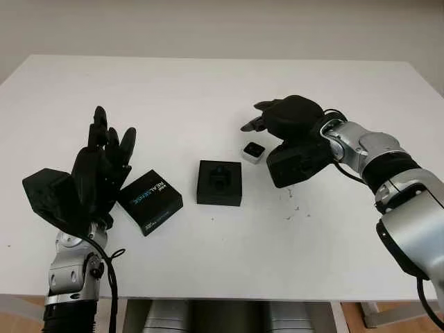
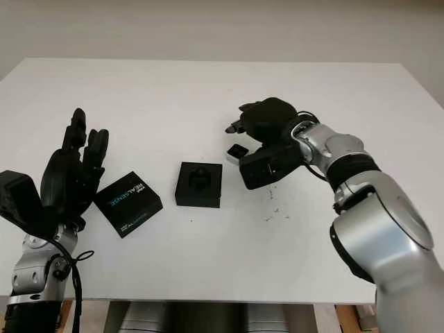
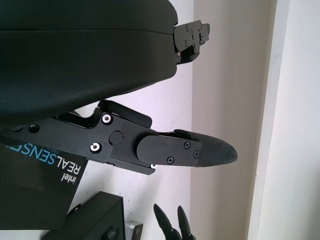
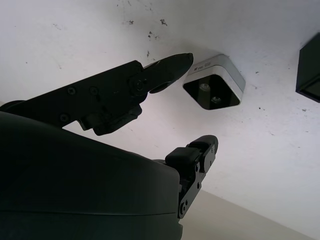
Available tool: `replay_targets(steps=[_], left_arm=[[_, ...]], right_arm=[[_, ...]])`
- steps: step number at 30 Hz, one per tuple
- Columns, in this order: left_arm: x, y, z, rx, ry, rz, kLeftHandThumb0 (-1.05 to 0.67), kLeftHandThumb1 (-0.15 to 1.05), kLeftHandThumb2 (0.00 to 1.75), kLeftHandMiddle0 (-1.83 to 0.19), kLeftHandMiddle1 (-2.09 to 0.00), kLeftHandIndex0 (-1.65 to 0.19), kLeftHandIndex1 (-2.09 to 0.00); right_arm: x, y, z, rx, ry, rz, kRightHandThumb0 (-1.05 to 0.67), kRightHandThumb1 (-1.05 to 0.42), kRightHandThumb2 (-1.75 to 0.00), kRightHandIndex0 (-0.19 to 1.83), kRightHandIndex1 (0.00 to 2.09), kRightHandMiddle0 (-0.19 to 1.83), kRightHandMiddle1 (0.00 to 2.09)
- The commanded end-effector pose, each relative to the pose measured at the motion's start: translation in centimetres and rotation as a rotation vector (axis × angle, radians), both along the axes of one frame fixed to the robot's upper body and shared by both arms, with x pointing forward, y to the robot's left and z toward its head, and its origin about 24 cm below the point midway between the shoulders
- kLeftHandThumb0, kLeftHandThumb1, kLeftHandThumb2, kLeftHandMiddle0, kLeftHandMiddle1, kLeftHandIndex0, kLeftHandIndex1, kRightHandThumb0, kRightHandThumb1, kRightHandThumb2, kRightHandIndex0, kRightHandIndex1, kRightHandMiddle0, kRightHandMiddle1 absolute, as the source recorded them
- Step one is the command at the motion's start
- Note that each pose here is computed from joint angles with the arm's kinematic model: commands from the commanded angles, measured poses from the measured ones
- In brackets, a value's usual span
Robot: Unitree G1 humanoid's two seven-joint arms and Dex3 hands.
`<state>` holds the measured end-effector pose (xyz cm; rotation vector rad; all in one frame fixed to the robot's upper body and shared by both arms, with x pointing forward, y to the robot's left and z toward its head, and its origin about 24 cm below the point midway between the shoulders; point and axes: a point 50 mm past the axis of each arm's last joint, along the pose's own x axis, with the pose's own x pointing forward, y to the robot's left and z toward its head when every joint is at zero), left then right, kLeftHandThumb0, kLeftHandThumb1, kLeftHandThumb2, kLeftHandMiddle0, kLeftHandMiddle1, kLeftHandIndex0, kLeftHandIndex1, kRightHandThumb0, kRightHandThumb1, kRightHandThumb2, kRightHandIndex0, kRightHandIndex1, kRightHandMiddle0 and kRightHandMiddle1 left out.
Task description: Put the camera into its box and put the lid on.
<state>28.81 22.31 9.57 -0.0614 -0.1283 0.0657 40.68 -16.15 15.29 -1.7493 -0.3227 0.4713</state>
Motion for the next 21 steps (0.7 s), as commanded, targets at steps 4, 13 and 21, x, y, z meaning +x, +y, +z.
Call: replay_targets(steps=[4, 13, 21], left_arm=[[-0.2, -0.1, 0.2, -0.001, -0.009, 0.004, -0.64, 1.05, 0.26, 0.19, -0.04, 0.17, -0.06], [-0.4, -0.1, 0.2, 0.004, -0.01, 0.006, -0.64, 1.05, 0.27, 0.19, -0.05, 0.17, -0.06], [-0.5, 0.1, 0.1, 0.005, -0.007, 0.005, -0.64, 1.05, 0.27, 0.19, -0.04, 0.17, -0.05]], right_arm=[[-0.2, 0.3, -0.5, 0.013, 0.009, 0.014, -0.38, -0.87, -0.05, 0.24, 0.06, 0.56, 0.07], [-0.3, 0.5, -0.9, -0.015, 0.001, 0.033, -0.39, -0.87, -0.05, 0.26, 0.06, 0.59, 0.08], [-0.3, 0.7, -1.6, -0.054, 0.016, 0.028, -0.36, -0.88, -0.06, 0.27, 0.06, 0.6, 0.08]])
